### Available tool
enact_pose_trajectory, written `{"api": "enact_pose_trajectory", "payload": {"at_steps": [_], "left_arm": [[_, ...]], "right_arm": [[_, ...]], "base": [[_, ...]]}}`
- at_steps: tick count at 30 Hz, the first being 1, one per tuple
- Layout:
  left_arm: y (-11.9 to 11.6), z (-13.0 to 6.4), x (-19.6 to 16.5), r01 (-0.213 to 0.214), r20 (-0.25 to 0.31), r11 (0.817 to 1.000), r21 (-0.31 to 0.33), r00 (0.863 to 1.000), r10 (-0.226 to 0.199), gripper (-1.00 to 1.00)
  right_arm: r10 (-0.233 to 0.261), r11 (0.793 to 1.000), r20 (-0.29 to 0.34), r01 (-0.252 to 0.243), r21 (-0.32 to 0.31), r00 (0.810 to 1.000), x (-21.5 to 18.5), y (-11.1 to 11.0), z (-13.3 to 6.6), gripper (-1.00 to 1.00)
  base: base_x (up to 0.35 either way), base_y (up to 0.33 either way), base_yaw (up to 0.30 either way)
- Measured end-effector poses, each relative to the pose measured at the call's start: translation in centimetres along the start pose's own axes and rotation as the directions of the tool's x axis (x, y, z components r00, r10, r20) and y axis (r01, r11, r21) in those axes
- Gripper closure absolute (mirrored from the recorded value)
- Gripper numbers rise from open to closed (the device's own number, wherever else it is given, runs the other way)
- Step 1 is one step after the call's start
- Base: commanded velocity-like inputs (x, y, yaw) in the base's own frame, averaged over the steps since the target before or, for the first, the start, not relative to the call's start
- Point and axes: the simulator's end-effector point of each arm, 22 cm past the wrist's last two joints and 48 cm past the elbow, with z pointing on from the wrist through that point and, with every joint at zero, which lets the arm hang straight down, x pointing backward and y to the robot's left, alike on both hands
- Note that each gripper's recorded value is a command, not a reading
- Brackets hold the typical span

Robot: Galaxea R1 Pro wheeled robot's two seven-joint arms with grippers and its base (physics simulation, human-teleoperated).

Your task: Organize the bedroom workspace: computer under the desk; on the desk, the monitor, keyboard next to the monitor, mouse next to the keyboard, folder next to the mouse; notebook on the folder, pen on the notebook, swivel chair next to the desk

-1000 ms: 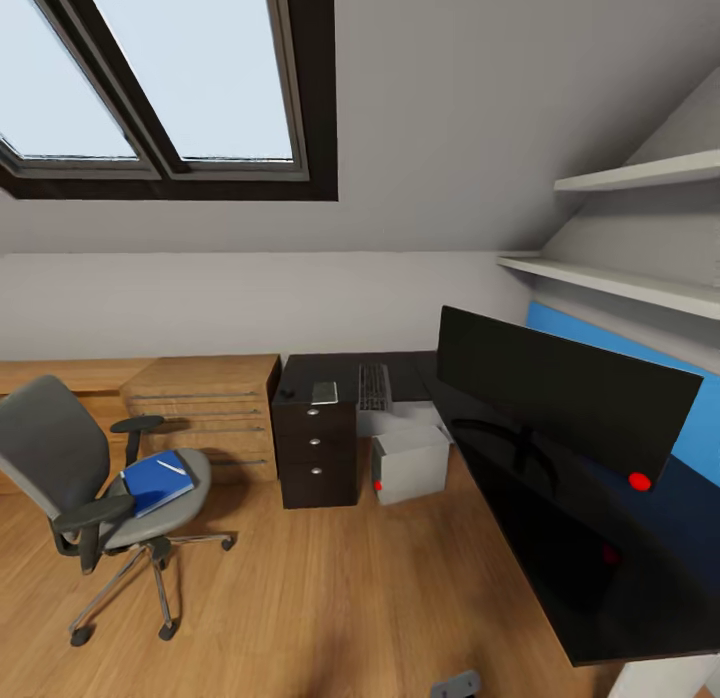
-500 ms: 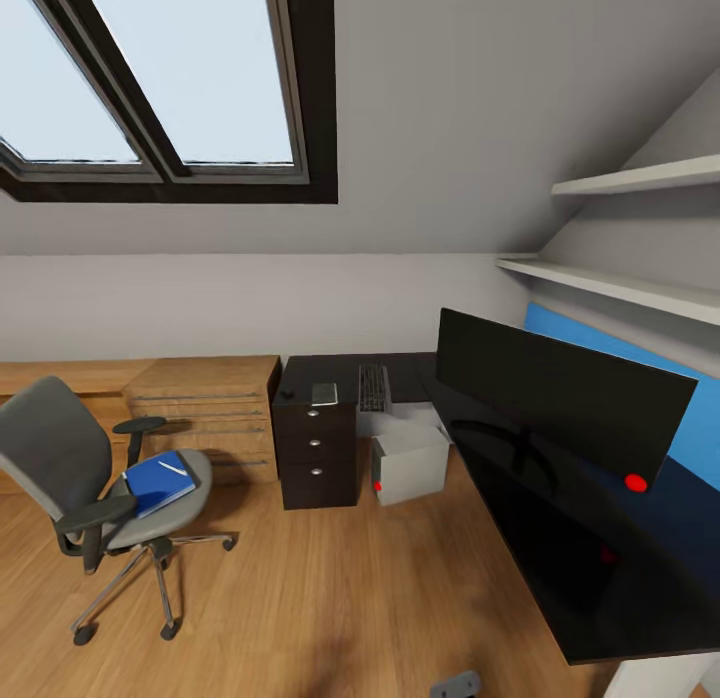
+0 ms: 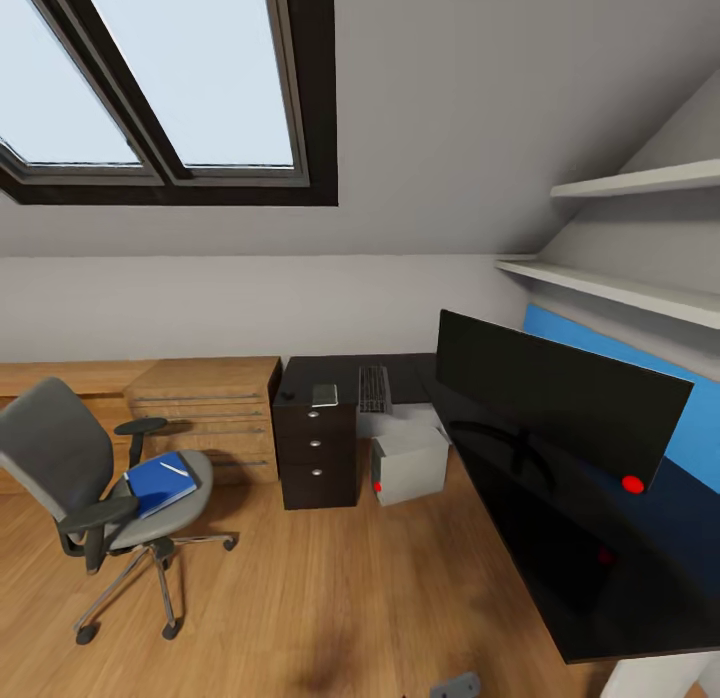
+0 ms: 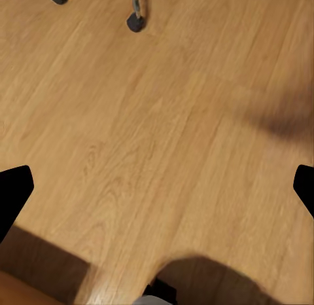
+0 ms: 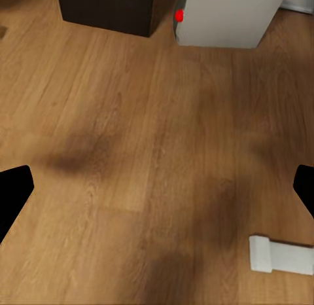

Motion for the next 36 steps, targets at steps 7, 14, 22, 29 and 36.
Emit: {"api": "enact_pose_trajectory", "payload": {"at_steps": [7, 14, 22, 29, 36], "left_arm": [[0.2, -0.5, -0.4, 0.003, 0.011, 1.000, 0.000, 1.000, -0.003, -1.00], [0.3, -0.9, -0.6, 0.005, 0.016, 1.000, -0.002, 1.000, -0.005, -1.00], [0.2, -0.9, -1.2, 0.013, 0.046, 1.000, 0.000, 0.999, -0.013, -1.00], [0.2, -0.9, -1.3, 0.013, 0.048, 1.000, 0.000, 0.999, -0.013, -1.00], [0.2, -0.9, -1.2, 0.014, 0.047, 1.000, 0.001, 0.999, -0.014, -1.00]], "right_arm": [[0.006, 1.000, 0.018, -0.006, -0.001, 1.000, -0.5, 0.0, -0.6, -1.00], [0.006, 1.000, 0.020, -0.006, 0.000, 1.000, -0.7, 0.1, -1.0, -1.00], [0.007, 1.000, 0.020, -0.007, 0.000, 1.000, -0.7, 0.0, -1.0, -1.00], [0.007, 1.000, 0.021, -0.007, 0.000, 1.000, -0.7, 0.1, -1.0, -1.00], [0.007, 1.000, 0.021, -0.007, -0.001, 1.000, -0.7, 0.1, -1.0, -1.00]], "base": [[0.000, 0.000, 0.000], [0.000, 0.000, 0.000], [0.000, 0.000, 0.000], [0.000, 0.000, 0.000], [0.000, 0.000, 0.000]]}}
